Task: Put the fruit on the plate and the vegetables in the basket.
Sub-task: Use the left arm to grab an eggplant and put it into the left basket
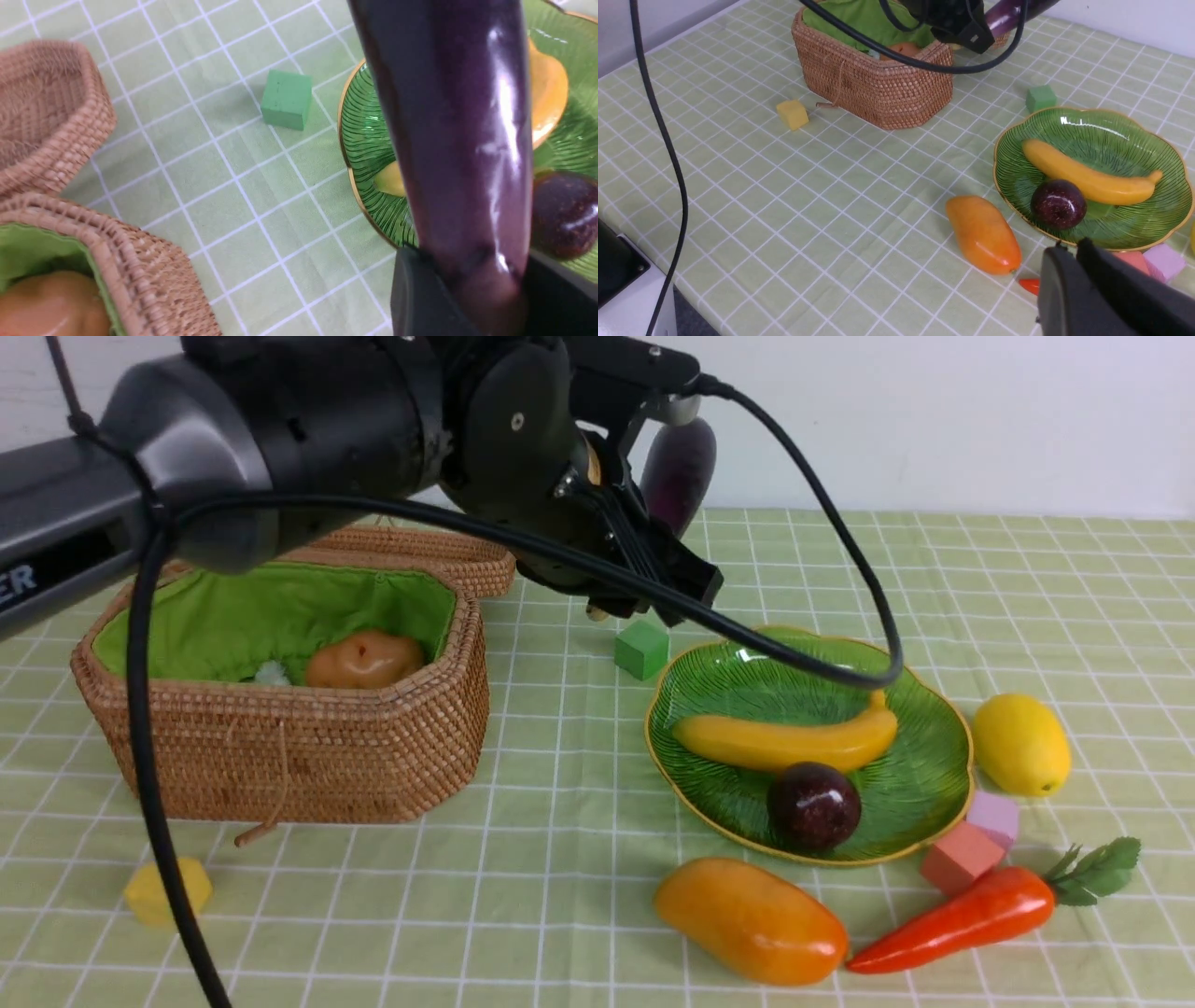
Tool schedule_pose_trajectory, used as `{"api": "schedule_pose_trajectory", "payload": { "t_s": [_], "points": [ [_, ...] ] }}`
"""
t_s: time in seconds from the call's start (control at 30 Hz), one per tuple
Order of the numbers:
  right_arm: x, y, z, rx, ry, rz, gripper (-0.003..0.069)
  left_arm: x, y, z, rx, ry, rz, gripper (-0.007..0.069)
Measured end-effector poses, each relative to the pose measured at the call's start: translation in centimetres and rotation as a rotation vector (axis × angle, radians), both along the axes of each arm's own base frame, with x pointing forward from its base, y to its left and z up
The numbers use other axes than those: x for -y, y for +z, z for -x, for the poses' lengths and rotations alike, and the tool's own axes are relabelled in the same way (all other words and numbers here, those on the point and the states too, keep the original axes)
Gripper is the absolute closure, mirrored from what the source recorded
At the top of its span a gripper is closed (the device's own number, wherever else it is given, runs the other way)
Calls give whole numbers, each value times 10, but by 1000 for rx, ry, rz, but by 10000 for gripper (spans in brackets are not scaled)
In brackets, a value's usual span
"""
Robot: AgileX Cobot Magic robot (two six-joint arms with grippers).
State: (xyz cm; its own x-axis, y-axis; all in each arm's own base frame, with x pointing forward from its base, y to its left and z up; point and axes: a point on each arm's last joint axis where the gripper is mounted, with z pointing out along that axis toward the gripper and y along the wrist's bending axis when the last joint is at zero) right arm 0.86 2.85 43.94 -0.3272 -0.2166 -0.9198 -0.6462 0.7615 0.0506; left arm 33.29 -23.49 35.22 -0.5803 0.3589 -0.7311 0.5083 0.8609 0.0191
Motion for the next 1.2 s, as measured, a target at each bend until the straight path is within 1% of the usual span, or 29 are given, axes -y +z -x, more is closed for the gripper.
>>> {"api": "schedule_pose_trajectory", "payload": {
  "t_s": [0.2, 0.33, 0.57, 0.6, 0.67, 0.7, 0.73, 0.77, 0.97, 1.0, 1.03, 1.13, 1.2],
  "points": [
    [-1, 1, -1, 0, 3, -7, 615, -11, 23, 15, 62, -80, -70, 394],
    [-8, 4, -9, 0, 22, -41, 615, -23, 32, 26, 53, -122, -146, 394],
    [-29, 16, -33, 74, 116, -115, 615, -51, 46, 29, 37, -72, -175, 394],
    [-34, 19, -38, 100, 123, -131, 615, -62, 50, 28, 33, -43, -179, 394],
    [-38, 22, -42, 121, 163, -151, 615, -71, 51, 27, 26, -20, -186, 394],
    [-41, 24, -44, 141, 184, -165, 615, -81, 49, 25, 11, -1, -201, 394],
    [-42, 24, -45, 148, 191, -168, 615, -84, 48, 25, 6, 6, -206, 394],
    [-44, 26, -45, 156, 224, -181, 615, -89, 45, 23, -6, 16, -214, 394],
    [-45, 30, -44, 191, 226, -207, 615, -125, 21, 11, -51, 74, -272, 394],
    [-45, 30, -44, 192, 226, -206, 615, -126, 19, 11, -50, 73, -276, 394],
    [-45, 30, -44, 194, 226, -206, 615, -137, 13, 6, -42, 88, -287, 394],
    [-45, 30, -44, 195, 228, -204, 614, -154, 2, -6, -13, 98, -307, 394],
    [-45, 30, -44, 194, 229, -204, 613, -159, -1, -11, -5, 95, -317, 394]
  ]
}}
